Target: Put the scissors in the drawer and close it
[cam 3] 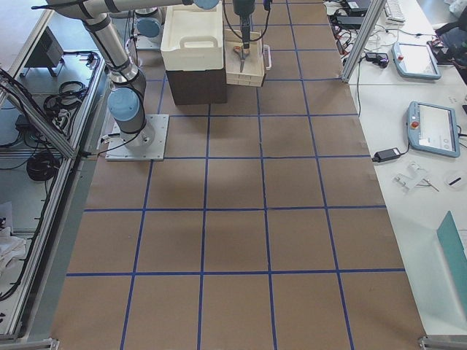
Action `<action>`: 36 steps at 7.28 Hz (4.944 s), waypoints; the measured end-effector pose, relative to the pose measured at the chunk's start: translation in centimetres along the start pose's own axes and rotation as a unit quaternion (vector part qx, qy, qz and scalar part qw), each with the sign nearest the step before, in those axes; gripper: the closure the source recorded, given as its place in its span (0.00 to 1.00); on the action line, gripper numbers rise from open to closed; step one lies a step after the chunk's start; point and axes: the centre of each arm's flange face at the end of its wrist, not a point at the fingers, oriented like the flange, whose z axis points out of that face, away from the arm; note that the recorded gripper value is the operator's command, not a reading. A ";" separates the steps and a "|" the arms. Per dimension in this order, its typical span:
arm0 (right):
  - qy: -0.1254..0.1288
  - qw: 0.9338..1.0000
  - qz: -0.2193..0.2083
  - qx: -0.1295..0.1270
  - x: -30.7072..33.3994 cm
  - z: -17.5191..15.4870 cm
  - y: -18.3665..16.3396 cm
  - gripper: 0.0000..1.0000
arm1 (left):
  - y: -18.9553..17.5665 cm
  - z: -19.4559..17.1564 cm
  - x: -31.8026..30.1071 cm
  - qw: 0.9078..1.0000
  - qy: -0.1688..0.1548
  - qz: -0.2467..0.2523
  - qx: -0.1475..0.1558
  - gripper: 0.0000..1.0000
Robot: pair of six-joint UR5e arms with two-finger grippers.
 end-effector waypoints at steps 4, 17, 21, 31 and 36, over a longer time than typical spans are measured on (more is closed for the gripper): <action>-0.001 1.000 0.009 -0.004 0.7 0.2 -0.1 0.00 | -0.1 0.2 0.0 1.000 0.000 -0.009 -0.002 0.00; 0.000 1.000 0.010 -0.003 0.9 0.3 -0.2 0.00 | -4.2 2.7 1.7 0.999 0.009 -0.042 0.013 0.00; 0.000 1.000 0.010 -0.003 0.9 0.3 -0.2 0.00 | -14.0 9.9 6.5 0.998 0.018 -0.026 0.049 0.00; 0.000 1.000 0.010 -0.005 0.9 0.5 -0.2 0.00 | -19.4 23.1 17.0 0.999 0.031 0.019 -0.018 0.00; 0.002 1.000 0.010 -0.005 1.0 0.4 -0.2 0.00 | -17.9 23.9 17.8 0.996 0.037 0.020 -0.073 0.00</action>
